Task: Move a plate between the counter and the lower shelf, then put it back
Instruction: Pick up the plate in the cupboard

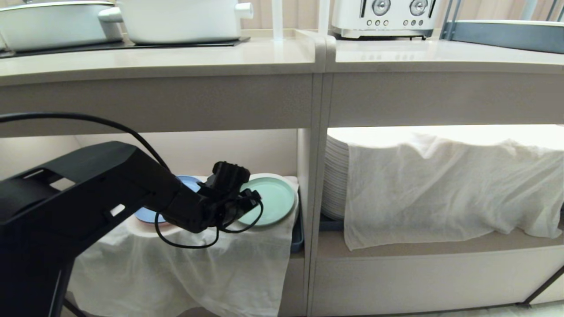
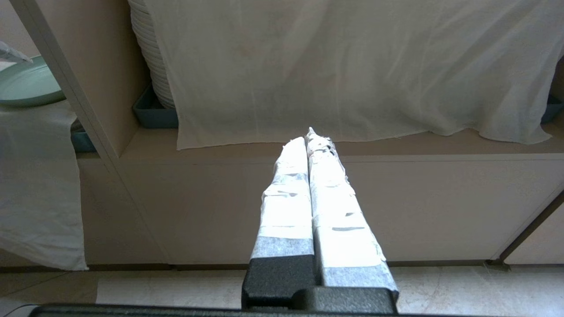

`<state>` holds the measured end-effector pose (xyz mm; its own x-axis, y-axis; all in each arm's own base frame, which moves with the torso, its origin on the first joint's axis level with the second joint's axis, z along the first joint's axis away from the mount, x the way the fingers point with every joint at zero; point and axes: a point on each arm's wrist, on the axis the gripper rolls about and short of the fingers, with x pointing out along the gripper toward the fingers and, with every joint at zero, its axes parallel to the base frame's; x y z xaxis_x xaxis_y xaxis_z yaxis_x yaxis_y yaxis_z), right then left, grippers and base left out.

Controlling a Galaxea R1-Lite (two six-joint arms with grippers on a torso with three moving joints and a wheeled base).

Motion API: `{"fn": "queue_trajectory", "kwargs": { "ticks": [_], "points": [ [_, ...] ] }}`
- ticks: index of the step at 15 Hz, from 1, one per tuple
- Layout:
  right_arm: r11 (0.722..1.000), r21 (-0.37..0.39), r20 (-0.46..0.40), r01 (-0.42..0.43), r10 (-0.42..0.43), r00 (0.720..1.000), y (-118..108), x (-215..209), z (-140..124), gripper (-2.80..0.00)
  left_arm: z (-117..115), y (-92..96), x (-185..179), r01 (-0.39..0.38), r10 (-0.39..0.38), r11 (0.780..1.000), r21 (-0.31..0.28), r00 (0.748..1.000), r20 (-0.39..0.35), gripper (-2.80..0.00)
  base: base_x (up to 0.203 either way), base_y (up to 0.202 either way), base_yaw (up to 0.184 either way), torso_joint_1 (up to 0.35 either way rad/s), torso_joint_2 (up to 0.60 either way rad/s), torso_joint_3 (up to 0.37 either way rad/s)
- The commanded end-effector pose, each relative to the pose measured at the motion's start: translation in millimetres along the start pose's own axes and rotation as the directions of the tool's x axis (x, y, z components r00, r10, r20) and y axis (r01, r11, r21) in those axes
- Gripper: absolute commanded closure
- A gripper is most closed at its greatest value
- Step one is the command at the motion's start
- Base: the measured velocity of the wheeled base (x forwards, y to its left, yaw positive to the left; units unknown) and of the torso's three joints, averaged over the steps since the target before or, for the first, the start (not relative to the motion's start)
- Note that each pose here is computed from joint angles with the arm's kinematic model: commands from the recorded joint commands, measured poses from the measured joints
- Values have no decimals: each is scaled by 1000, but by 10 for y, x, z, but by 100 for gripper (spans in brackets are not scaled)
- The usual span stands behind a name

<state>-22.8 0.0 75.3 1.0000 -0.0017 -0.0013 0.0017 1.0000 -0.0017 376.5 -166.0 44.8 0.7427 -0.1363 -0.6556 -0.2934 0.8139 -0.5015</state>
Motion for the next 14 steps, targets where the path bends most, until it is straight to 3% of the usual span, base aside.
{"fn": "queue_trajectory", "kwargs": {
  "ticks": [1, 14],
  "points": [
    [1000, 0, 0, 0, 0, 1000, 0, 0, 0, 0, -12, 1, 18, -3, 3, 1000, -4, 1000, 0, -280, 0, 0, 0, 0, 0, 0],
    [1000, 0, 0, 0, 0, 1000, 0, 0, 0, 0, -30, 18, 40, -11, 11, 1000, -2, 1000, -3, -280, 0, 0, 0, 0, 0, 0]
  ]
}}
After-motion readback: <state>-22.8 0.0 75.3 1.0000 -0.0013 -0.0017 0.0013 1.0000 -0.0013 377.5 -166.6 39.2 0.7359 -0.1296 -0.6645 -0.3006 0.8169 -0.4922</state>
